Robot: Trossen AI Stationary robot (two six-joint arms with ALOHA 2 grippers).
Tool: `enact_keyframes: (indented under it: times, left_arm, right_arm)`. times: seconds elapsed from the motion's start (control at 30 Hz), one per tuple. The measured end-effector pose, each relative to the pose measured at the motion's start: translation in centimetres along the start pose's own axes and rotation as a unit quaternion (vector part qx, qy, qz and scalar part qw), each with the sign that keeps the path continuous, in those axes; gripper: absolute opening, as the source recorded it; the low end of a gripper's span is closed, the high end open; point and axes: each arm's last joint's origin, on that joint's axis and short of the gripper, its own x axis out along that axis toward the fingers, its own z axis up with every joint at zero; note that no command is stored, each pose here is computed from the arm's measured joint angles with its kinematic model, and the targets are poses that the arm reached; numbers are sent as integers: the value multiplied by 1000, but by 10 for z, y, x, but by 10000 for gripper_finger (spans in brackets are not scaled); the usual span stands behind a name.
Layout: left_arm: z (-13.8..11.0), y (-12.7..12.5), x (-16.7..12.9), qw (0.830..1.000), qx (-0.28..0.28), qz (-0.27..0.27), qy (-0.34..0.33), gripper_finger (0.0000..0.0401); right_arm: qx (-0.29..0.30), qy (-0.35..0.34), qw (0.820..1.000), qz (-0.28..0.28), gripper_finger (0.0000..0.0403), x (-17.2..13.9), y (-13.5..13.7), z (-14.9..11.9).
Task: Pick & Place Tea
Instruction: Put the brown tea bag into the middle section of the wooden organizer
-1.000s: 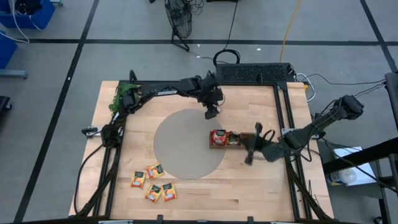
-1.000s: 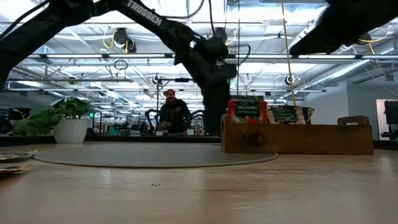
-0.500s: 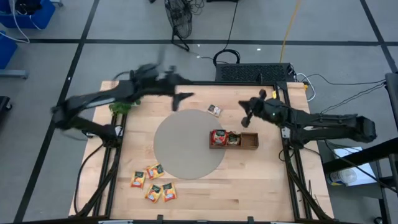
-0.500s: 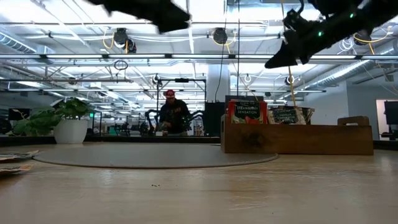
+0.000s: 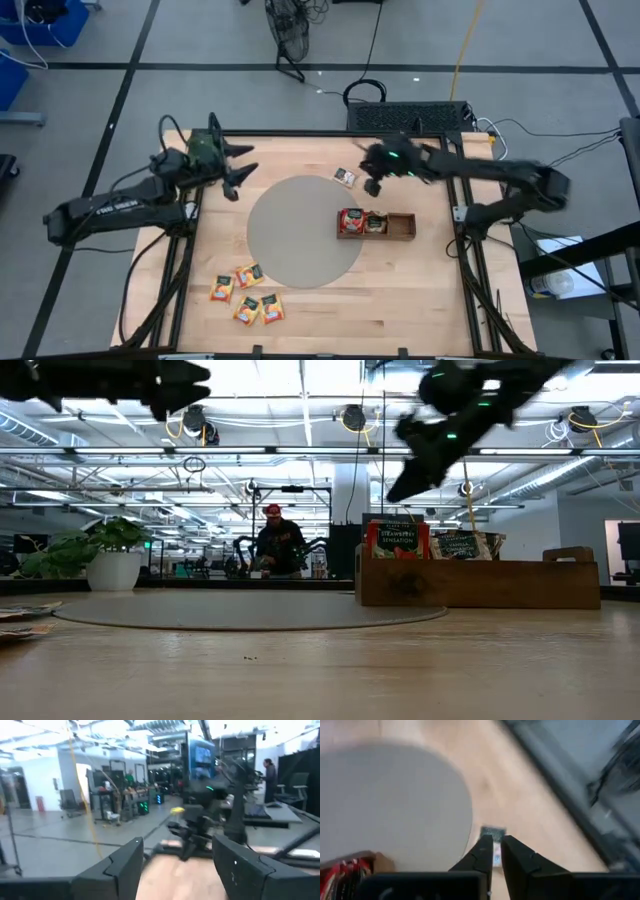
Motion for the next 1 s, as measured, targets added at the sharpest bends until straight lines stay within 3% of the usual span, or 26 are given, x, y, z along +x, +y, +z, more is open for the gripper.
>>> enact_keyframes:
  times: [0.1, 0.27, 0.47, 0.6, 0.8, 1.0]
  left_arm:
    - [-13, -2, -7, 1000, -1, -4, 8, 237]
    - [-30, -3, -10, 999, -4, -5, 34, 237]
    - [-37, -3, -9, 999, -6, -6, 49, 237]
    - [-37, -3, -9, 999, -6, -5, 49, 237]
    - [-37, -3, -9, 999, -6, -5, 49, 237]
    - [-37, -3, -9, 999, -6, -5, 48, 237]
  right_arm:
    - [-23, 116, 993, 22, 56, 32, -5, 23]
    - [-36, 278, 959, 40, 135, 86, -10, 31]
    - [-37, 322, 945, 46, 236, 131, -9, 24]
    - [-12, 346, 937, 40, 275, 145, -8, 13]
    - [17, 393, 919, 32, 279, 157, -13, -5]
    - [24, 422, 906, 31, 232, 155, -14, -11]
